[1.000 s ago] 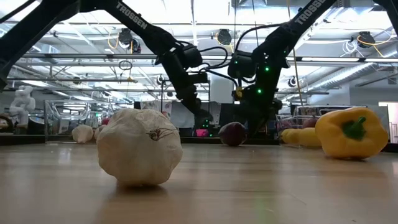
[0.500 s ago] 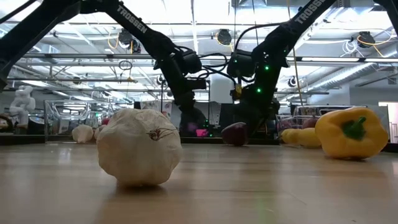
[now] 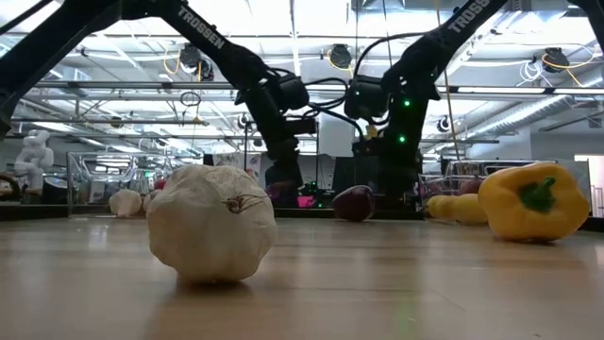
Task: Sort produce into baskets
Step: Put the apple into the right transparent bin
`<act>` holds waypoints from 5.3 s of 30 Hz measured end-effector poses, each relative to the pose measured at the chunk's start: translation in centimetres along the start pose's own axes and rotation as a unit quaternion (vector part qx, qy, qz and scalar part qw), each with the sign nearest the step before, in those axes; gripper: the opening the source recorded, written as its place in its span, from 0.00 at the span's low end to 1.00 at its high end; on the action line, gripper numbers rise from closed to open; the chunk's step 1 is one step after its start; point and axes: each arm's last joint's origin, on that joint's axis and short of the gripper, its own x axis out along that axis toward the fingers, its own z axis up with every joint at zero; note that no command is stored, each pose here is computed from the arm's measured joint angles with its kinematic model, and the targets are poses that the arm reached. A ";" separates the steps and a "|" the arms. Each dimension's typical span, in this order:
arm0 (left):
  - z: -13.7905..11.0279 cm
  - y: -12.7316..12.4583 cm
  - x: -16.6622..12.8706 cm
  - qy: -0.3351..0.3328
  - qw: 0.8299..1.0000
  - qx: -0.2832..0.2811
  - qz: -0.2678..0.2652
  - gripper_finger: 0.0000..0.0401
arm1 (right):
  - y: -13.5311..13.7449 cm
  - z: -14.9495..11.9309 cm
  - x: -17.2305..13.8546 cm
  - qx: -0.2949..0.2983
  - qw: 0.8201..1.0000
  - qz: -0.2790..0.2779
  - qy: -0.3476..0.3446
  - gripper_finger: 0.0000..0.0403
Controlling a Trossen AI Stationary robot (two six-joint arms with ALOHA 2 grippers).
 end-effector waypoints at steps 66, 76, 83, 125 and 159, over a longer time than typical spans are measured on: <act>-1.1 -1.5 2.1 -0.027 0.999 0.021 0.013 0.00 | 0.9 1.6 0.5 -0.201 0.977 -0.021 -0.065 0.36; -1.3 -1.5 2.1 -0.021 0.999 0.024 0.009 0.00 | 0.5 1.4 0.7 -0.124 0.990 -0.043 -0.050 0.36; -0.9 -1.6 2.1 -0.041 0.999 0.027 0.001 0.00 | 0.4 1.6 0.7 -0.102 0.992 -0.008 -0.071 0.36; -1.1 -3.4 3.1 0.001 0.999 0.025 -0.024 0.00 | 2.1 2.5 -0.3 -0.090 0.989 0.006 -0.118 0.24; -0.6 -2.7 2.9 -0.045 0.999 -0.002 -0.029 0.00 | 2.8 1.9 -1.1 -0.060 0.993 0.014 -0.105 0.17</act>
